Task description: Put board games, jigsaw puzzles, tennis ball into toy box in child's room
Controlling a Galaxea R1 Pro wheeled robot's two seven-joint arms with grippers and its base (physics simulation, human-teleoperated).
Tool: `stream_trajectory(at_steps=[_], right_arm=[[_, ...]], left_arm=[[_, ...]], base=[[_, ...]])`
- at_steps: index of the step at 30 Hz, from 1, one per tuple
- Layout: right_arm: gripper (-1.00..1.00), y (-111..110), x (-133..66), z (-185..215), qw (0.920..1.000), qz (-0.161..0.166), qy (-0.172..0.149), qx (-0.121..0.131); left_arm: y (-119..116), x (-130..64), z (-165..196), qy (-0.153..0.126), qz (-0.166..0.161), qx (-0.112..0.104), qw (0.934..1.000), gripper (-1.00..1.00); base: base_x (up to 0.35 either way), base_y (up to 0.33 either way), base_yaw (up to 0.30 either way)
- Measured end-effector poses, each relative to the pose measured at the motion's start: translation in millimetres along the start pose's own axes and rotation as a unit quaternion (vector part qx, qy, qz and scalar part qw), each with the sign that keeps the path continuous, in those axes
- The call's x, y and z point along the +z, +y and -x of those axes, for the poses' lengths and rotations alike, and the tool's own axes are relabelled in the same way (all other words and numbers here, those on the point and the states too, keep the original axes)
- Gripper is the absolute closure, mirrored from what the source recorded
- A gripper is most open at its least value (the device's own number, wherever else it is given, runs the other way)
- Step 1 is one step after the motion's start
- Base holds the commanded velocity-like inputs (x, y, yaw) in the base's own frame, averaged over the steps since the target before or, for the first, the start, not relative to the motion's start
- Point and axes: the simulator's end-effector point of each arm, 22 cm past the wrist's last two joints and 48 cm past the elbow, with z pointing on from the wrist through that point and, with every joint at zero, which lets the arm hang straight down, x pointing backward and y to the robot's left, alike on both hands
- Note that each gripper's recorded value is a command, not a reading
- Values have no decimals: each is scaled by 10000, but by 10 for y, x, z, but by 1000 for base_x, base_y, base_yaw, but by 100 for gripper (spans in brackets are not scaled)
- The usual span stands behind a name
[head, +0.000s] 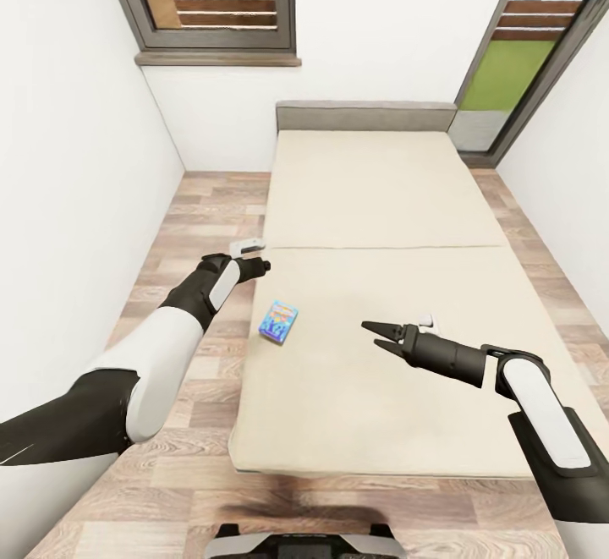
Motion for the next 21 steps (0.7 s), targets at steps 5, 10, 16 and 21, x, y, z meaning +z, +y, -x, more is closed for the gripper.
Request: stream_trajectory(at_steps=[5,10,16,21], right_arm=[[-100,-26,15,-13,10000,17,17,32],[-100,-66,26,-24,10000,3,33,63],[-100,-117,40,-37,9999,-19,48,101],[-100,-158,53,-50,9999,-38,64,132]], left_arm=[[14,42,-43,29,8,-6,10000,-100],[22,84,-91,68,13,-6,10000,-100],[33,133,-143,99,19,-12,9999,-100],[46,175,-180,112,27,-18,9999,-100]], base=[[0,0,78],[0,0,78],[0,0,77],[0,0,35]])
